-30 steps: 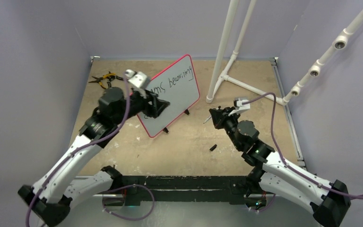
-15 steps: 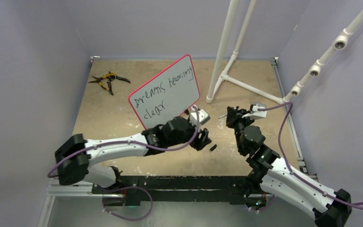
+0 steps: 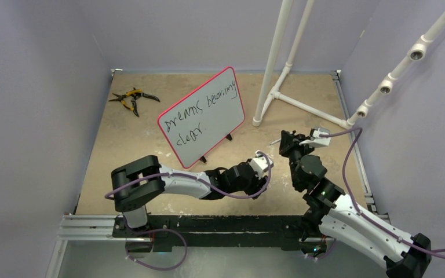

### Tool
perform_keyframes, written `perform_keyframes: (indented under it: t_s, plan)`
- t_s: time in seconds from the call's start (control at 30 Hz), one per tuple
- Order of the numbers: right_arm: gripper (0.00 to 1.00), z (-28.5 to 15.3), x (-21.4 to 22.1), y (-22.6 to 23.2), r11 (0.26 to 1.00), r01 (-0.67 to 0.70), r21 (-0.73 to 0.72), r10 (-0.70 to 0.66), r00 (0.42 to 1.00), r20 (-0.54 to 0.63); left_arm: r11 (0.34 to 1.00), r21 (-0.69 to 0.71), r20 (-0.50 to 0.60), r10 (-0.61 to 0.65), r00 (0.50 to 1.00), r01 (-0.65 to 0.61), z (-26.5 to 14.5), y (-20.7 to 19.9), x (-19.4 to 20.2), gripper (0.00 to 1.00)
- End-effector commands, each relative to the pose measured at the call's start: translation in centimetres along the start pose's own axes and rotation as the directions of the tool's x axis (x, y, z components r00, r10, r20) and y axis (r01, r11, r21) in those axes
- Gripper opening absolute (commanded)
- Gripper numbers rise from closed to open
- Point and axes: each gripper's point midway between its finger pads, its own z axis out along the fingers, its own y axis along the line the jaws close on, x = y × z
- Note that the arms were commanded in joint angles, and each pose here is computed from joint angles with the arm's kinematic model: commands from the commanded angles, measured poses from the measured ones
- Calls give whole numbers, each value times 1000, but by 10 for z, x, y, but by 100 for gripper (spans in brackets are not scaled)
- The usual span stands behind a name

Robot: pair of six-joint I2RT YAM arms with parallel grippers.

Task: Write a sentence on the whiteboard
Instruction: Close the whiteboard marker at the center of the board.

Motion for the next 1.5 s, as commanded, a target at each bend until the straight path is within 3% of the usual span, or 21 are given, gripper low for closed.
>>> perform_keyframes:
  t_s: [0.0, 0.17, 0.4, 0.63, 0.77, 0.8, 1.03, 1.2, 1.37, 1.47]
  plan:
    - [0, -3, -16, 1, 998, -59, -8, 59, 997, 47, 997, -50, 61, 54, 997, -51, 14, 1, -19, 56]
    - [0, -6, -19, 1, 997, -71, -23, 72, 996, 53, 993, -93, 30, 75, 997, -72, 28, 9, -6, 53]
    - [0, -7, -19, 4, 997, -65, -40, 66, 997, 41, 985, -136, -9, 110, 994, -111, 37, 18, 6, 37]
    - [0, -6, -15, 7, 998, -53, -46, 55, 998, 21, 990, -92, -35, 106, 994, -109, 41, 13, 22, 27]
    - [0, -6, -12, 7, 998, -44, -50, 45, 999, 6, 990, -88, -48, 104, 993, -107, 40, 14, 31, 1]
    - [0, -7, -11, 7, 998, -38, -50, 38, 999, 4, 991, -85, -30, 98, 995, -100, 36, 13, 28, 0]
    - [0, -12, -12, 19, 990, -32, -136, 31, 999, -10, 987, -156, 137, 65, 988, -43, -26, 27, -18, 0]
    - [0, -20, -4, 48, 959, -78, -274, 54, 994, -94, 973, -230, 200, 73, 977, -25, -85, 42, -58, 0]
    - [0, -46, -23, 104, 838, -233, -493, 147, 967, -207, 975, -223, 230, 71, 971, -19, -153, 44, -92, 0]
    - [0, -47, -35, 113, 823, -295, -485, 201, 951, -237, 970, -236, 232, 117, 966, -60, -184, 56, -93, 0]
